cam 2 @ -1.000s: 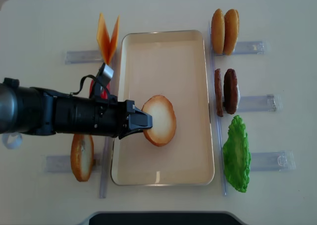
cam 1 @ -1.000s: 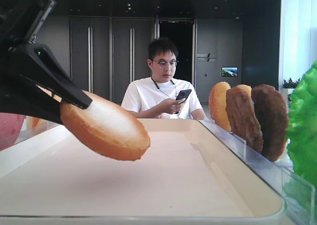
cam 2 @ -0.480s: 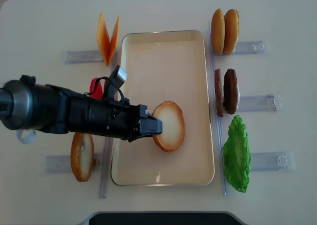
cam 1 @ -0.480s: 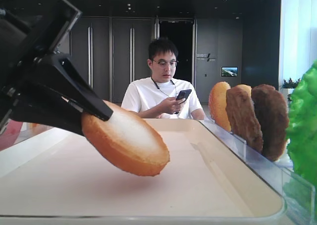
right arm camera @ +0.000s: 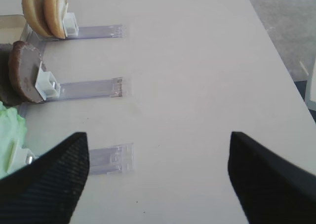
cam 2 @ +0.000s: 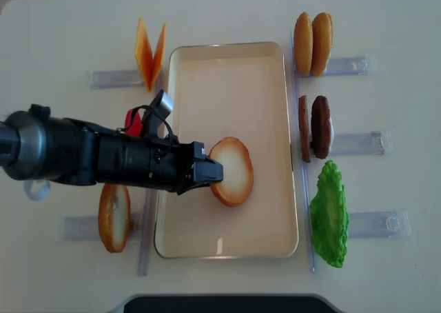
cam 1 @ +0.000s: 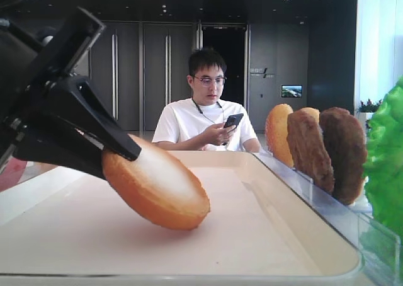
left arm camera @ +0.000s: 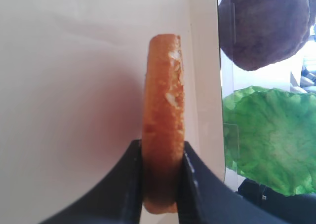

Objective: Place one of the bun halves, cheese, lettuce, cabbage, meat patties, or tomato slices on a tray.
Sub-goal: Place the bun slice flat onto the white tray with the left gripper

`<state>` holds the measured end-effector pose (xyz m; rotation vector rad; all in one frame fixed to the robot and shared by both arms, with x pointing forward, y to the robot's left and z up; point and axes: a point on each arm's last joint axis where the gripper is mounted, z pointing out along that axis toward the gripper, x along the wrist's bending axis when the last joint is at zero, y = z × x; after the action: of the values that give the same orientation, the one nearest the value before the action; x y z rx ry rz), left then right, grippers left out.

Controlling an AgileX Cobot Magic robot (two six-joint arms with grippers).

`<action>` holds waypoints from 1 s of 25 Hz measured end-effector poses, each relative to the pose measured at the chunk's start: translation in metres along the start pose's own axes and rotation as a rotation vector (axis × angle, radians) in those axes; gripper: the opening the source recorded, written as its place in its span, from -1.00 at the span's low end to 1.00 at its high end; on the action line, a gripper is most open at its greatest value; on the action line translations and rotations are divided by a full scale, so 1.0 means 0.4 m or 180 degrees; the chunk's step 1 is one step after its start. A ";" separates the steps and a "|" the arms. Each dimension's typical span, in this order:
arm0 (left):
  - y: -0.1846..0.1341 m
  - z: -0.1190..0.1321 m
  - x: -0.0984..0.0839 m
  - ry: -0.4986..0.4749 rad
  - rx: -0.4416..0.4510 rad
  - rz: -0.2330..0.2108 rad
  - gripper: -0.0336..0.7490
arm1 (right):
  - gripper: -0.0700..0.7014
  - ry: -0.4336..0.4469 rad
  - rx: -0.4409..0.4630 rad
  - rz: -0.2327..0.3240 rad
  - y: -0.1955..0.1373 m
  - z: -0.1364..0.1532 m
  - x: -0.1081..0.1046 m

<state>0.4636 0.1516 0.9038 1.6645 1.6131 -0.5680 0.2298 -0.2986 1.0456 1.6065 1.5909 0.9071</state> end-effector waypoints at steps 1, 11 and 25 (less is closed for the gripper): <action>-0.001 0.002 0.002 0.0006 0.0010 -0.0010 -0.56 | 0.68 0.0000 0.0000 0.0000 0.000 0.000 0.000; -0.003 0.021 0.017 0.0001 0.0109 -0.0133 -0.56 | 0.68 0.0000 0.0000 0.0000 0.000 0.000 0.000; -0.016 0.016 0.018 0.0058 0.0300 -0.0044 -0.34 | 0.68 0.0000 0.0000 0.0000 0.000 0.000 0.000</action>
<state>0.4591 0.1511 0.8930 1.7326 1.6344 -0.6468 0.2298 -0.2986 1.0456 1.6065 1.5909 0.9071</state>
